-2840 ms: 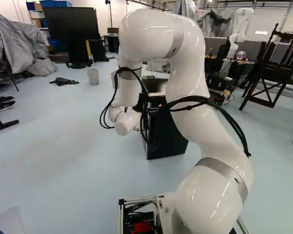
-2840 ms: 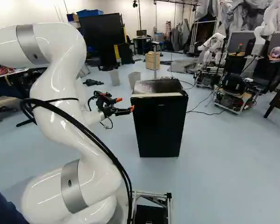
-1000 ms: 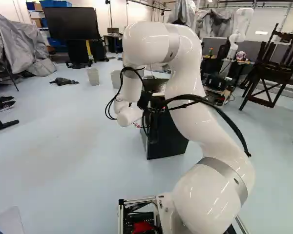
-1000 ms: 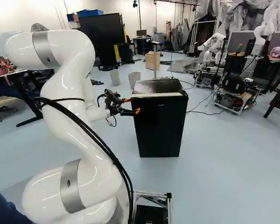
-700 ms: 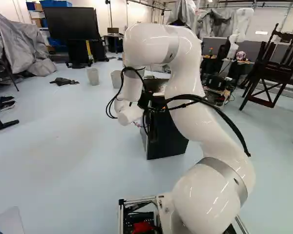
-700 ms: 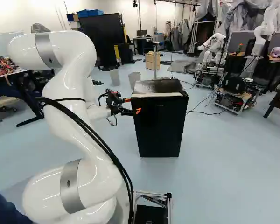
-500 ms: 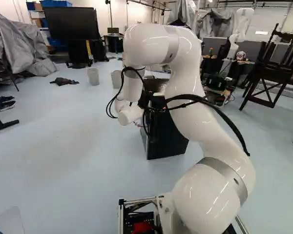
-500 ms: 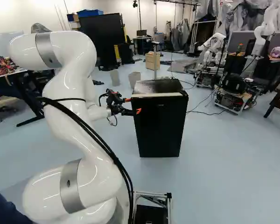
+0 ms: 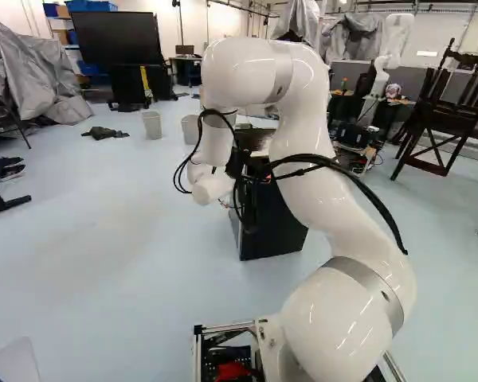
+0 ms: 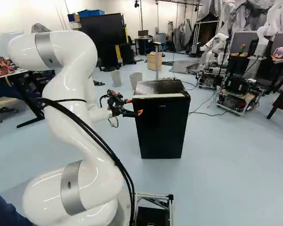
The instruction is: Grab a drink from the fridge
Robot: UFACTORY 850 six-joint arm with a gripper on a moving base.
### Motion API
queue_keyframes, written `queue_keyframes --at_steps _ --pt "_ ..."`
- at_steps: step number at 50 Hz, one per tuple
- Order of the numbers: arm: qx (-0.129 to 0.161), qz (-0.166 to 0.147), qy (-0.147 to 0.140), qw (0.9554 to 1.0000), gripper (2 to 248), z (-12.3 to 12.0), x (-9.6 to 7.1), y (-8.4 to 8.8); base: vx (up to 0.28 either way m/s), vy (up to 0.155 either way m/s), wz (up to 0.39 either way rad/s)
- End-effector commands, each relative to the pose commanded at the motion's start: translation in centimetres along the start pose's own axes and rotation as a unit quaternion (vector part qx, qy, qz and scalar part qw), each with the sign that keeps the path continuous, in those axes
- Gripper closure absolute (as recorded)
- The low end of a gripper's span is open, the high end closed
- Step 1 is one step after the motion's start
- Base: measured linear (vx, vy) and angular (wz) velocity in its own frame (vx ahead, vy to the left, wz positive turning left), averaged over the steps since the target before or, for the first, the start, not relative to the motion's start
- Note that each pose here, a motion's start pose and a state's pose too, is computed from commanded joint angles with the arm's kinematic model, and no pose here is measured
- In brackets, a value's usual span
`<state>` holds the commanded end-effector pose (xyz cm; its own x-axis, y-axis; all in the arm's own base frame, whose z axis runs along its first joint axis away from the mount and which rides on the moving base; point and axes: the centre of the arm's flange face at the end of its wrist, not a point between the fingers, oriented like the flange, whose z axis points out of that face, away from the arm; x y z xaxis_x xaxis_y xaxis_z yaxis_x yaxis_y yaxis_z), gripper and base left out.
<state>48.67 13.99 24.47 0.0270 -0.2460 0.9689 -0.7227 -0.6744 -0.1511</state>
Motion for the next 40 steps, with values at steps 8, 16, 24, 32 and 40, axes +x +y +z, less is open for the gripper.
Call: queue_keyframes --at_steps 8,16,24,32,40 --pt "0.001 -0.004 -0.002 1.0000 3 -0.4 0.0 0.5 0.000 0.000 0.000" --pt "0.003 -0.010 -0.004 0.9999 3 -1.0 0.1 1.1 0.000 0.000 0.000" --pt "0.006 -0.015 -0.006 0.9998 3 -1.6 0.1 1.7 0.000 0.000 0.000" --pt "0.009 -0.021 -0.008 0.9997 3 -2.2 0.1 2.3 0.000 0.000 0.000" --pt "0.015 -0.025 -0.009 0.9995 3 -2.9 0.1 2.5 0.000 0.000 0.000"
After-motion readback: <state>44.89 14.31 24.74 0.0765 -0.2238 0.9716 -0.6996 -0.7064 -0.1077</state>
